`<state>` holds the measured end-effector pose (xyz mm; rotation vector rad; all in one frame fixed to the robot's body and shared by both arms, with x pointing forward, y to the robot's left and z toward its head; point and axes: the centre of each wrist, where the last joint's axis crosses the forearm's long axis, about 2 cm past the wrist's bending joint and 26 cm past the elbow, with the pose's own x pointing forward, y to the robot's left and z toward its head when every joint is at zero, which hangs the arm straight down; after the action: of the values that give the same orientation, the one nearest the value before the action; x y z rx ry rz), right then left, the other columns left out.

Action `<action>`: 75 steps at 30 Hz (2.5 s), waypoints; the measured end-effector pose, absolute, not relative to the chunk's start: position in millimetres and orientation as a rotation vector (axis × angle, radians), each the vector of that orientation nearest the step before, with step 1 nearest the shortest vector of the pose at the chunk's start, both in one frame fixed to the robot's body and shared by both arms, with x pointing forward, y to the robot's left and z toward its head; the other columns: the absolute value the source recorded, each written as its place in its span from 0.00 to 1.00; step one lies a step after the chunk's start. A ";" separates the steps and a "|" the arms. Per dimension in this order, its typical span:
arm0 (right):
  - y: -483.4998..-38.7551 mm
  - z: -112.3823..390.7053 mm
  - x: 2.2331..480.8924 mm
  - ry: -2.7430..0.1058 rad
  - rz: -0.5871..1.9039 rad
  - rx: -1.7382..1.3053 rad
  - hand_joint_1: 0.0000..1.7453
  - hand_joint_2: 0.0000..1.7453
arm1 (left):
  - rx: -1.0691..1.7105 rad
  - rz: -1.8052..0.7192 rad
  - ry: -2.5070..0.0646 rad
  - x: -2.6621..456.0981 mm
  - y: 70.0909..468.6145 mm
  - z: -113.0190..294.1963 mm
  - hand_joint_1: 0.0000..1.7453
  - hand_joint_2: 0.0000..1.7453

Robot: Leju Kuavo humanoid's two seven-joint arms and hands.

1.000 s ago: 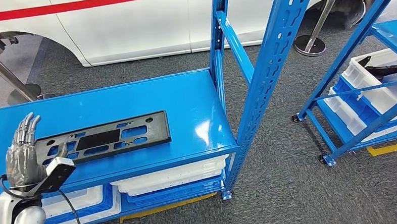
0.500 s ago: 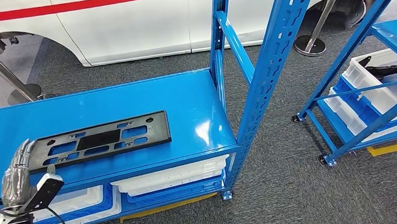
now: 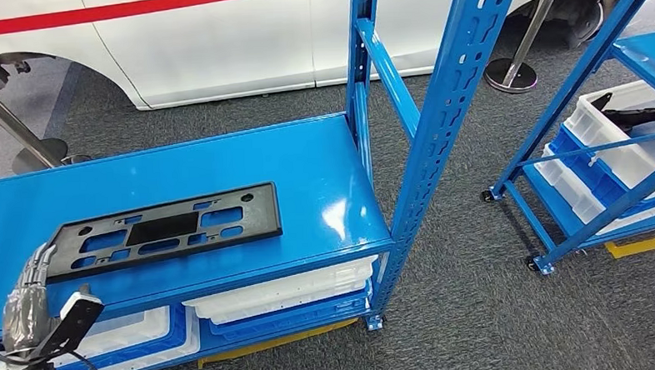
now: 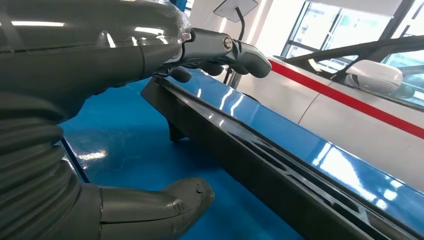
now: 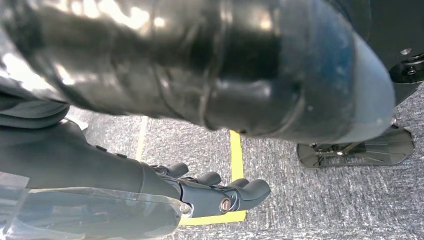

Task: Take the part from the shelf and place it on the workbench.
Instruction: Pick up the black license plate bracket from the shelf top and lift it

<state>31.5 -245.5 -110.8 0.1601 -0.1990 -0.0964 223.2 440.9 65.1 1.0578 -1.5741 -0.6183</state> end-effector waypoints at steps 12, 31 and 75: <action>-245.4 -110.8 31.4 -0.205 -0.083 0.163 0.00 0.00 | 1.064 -0.639 -1.472 220.5 461.0 46.5 0.00 1.00; -245.3 -110.7 31.6 -0.207 -0.052 0.176 0.00 0.00 | 1.386 -0.914 -1.242 245.5 480.1 55.8 0.00 1.00; -257.1 -111.3 34.6 -0.208 -0.037 0.168 0.00 0.00 | 1.535 -1.249 -1.372 325.3 384.0 78.1 0.00 1.00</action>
<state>34.6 -257.1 -111.3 0.1681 -0.2076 -0.0369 325.3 384.0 78.1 1.5348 -1.3718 -1.2494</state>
